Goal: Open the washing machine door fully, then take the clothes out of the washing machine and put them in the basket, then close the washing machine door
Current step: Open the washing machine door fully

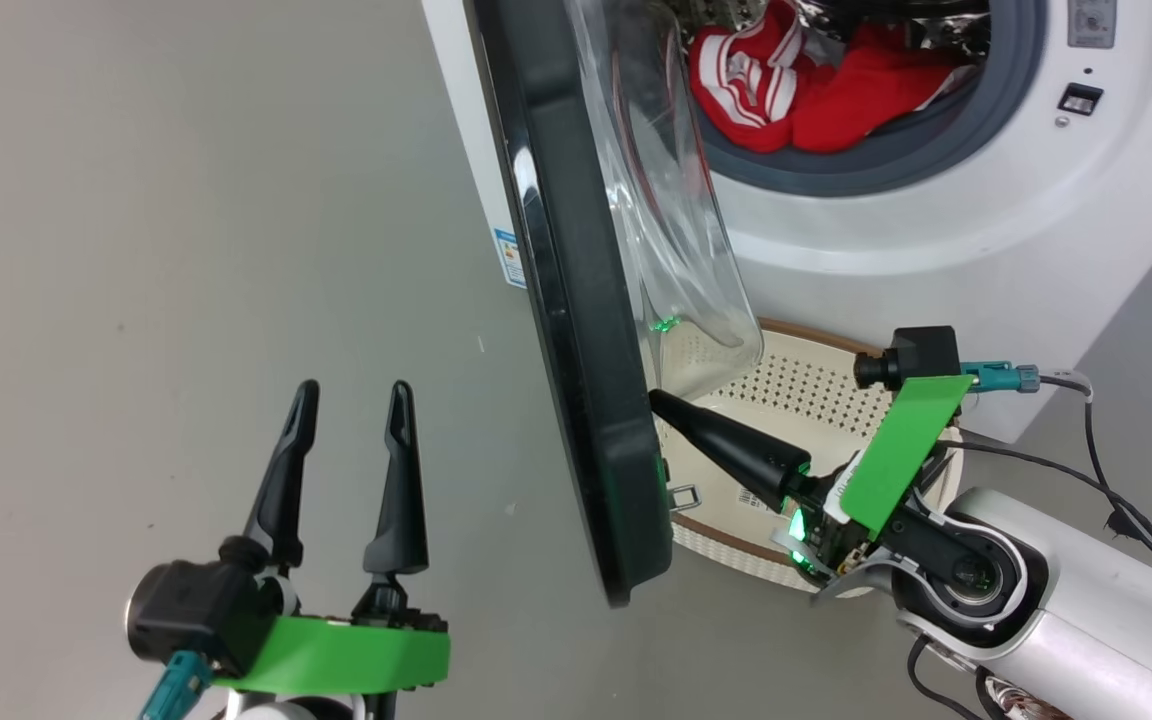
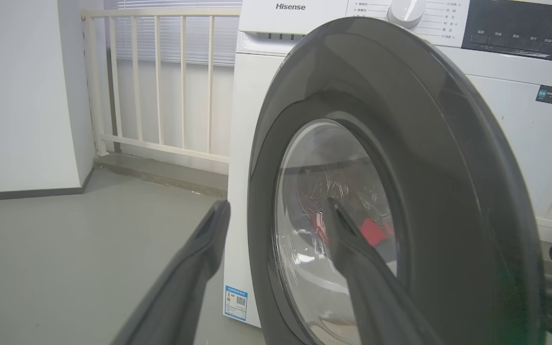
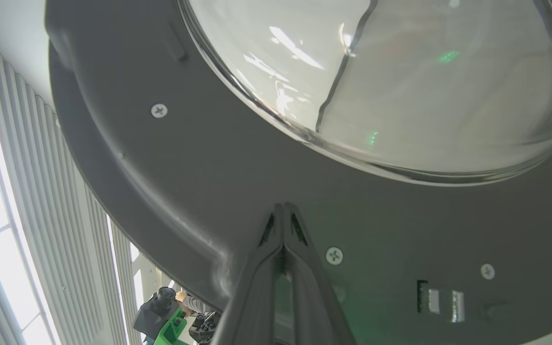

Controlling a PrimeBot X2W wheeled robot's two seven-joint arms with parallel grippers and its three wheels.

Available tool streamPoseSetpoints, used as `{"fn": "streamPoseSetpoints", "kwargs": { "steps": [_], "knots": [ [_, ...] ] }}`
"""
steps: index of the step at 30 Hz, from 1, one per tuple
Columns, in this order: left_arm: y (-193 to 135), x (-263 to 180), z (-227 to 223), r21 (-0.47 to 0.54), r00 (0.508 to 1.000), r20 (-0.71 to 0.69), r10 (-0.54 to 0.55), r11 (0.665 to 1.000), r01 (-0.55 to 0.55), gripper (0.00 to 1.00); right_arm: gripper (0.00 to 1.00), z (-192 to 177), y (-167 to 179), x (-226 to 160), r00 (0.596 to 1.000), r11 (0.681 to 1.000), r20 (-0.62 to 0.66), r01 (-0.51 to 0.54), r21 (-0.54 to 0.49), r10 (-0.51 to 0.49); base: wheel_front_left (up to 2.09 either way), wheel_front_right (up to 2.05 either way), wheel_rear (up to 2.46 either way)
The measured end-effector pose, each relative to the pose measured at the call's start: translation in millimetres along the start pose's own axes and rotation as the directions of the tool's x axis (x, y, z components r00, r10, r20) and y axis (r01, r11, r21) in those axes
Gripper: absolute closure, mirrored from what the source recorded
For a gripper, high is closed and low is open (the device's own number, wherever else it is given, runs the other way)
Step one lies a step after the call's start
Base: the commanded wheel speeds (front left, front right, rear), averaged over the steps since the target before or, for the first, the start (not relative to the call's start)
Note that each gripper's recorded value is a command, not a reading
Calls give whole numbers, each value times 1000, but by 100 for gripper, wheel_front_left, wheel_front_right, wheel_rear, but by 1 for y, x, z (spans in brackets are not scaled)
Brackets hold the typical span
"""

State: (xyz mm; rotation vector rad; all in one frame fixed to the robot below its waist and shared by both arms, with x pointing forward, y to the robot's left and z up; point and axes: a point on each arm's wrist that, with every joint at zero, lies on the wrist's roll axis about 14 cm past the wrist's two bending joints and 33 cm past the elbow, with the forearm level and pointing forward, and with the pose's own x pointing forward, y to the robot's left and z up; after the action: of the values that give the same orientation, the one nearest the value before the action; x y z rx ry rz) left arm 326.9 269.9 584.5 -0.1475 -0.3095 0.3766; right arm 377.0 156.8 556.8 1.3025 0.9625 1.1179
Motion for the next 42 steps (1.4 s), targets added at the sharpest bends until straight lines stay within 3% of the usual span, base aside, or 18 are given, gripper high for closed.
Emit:
{"fn": "streamPoseSetpoints", "kwargs": {
  "steps": [15, 33, 41, 42],
  "knots": [
    [22, -13, 4, 18, 997, -2, 71, 997, -71, 0, 100, -32, 10, 17, 994, 1000, -112, -5, 24, 7, 0, 0, 0],
    [33, -16, 2, 24, 993, -10, 116, 993, -116, 0, 100, -35, 6, 24, 989, 1000, -146, 18, 24, -14, 0, 0, 0],
    [33, -17, 3, 14, 993, -10, 120, 993, -120, 0, 100, -28, 1, 22, 992, 995, -117, 32, -94, -43, 0, 0, 0],
    [33, -17, 3, 13, 993, -9, 119, 993, -119, 0, 79, -26, 0, 22, 993, 993, -105, 37, -116, -49, 0, 0, 0]
  ]
}}
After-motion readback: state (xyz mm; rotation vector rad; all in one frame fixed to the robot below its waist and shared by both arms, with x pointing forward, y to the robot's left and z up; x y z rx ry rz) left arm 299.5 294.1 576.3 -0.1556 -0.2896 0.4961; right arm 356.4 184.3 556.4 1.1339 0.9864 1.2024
